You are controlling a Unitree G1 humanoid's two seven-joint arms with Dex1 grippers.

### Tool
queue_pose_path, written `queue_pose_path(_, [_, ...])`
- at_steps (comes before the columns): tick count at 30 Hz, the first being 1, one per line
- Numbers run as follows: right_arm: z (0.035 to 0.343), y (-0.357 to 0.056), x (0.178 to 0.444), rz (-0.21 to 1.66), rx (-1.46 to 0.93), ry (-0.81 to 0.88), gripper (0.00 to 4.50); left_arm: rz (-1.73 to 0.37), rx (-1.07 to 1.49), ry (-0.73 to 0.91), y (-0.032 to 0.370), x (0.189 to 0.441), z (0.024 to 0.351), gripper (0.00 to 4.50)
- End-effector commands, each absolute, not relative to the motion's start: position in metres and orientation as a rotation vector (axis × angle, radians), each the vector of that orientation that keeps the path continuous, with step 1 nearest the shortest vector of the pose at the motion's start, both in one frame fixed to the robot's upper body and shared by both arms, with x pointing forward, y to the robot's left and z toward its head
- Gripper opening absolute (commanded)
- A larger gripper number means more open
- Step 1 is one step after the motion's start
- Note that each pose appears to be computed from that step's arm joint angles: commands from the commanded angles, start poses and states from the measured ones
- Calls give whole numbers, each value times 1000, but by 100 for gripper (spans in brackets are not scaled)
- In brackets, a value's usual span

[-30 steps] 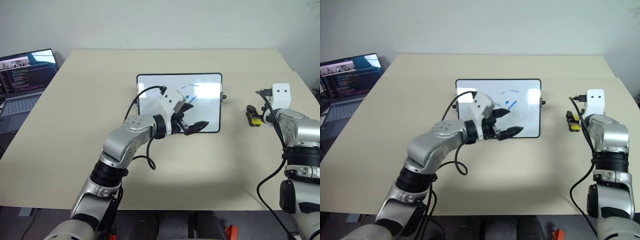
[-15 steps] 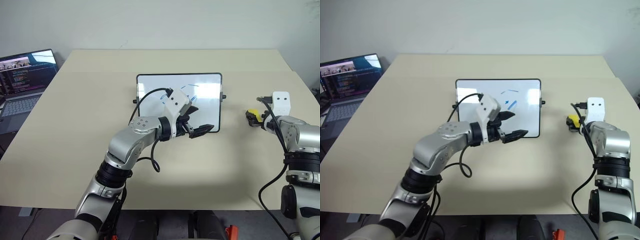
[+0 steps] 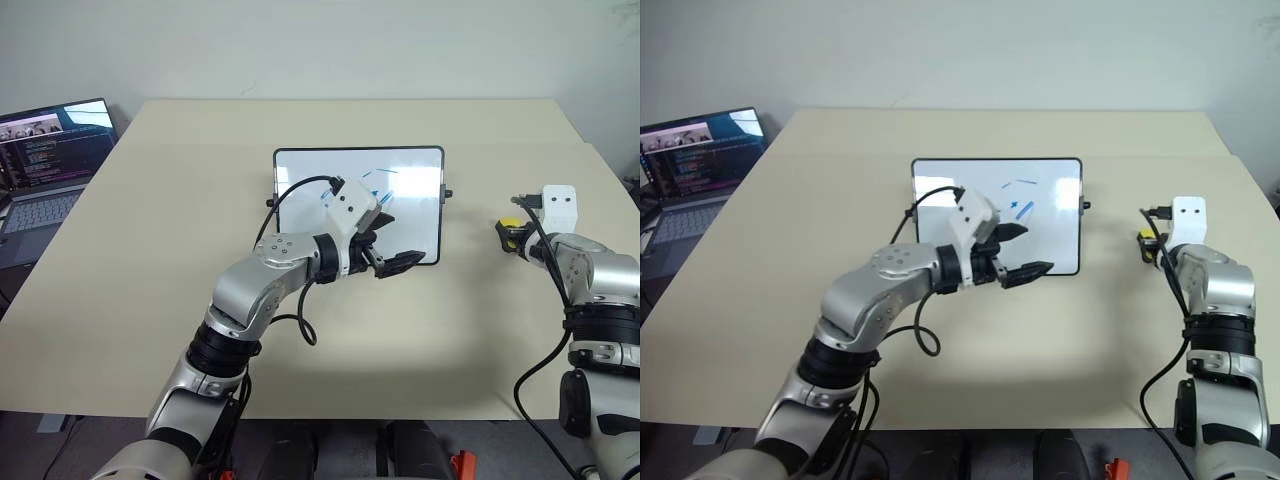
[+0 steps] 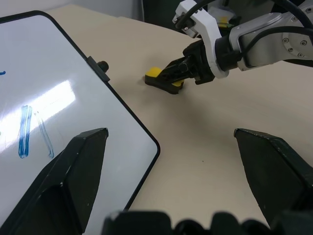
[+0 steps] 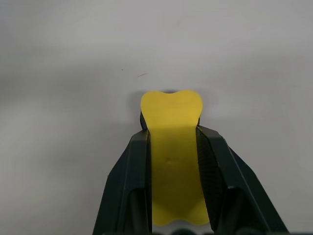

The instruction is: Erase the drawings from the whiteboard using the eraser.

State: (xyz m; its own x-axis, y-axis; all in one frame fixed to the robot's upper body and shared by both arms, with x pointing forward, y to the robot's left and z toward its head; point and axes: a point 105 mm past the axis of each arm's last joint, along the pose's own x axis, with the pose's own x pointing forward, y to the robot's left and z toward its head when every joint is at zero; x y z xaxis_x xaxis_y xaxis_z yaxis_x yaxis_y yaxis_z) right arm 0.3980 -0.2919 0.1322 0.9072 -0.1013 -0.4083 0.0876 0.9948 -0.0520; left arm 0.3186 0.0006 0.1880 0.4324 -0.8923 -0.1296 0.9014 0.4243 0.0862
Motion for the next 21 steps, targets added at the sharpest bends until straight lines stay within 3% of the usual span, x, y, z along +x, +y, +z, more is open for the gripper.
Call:
queue_pose_path(1, [135, -294, 399, -111, -40, 408, 96, -1110, 154, 3, 4, 316, 203, 450])
queue_pose_path(7, [144, -292, 399, -107, -46, 380, 96, -1088, 150, 6, 10, 319, 202, 450])
queue_pose_path(14, [218, -278, 399, -89, -77, 173, 96, -880, 180, -21, 77, 338, 221, 450])
queue_pose_path(21, [271, -231, 400, 30, -120, 2, 96, -704, 256, -27, 147, 341, 242, 450])
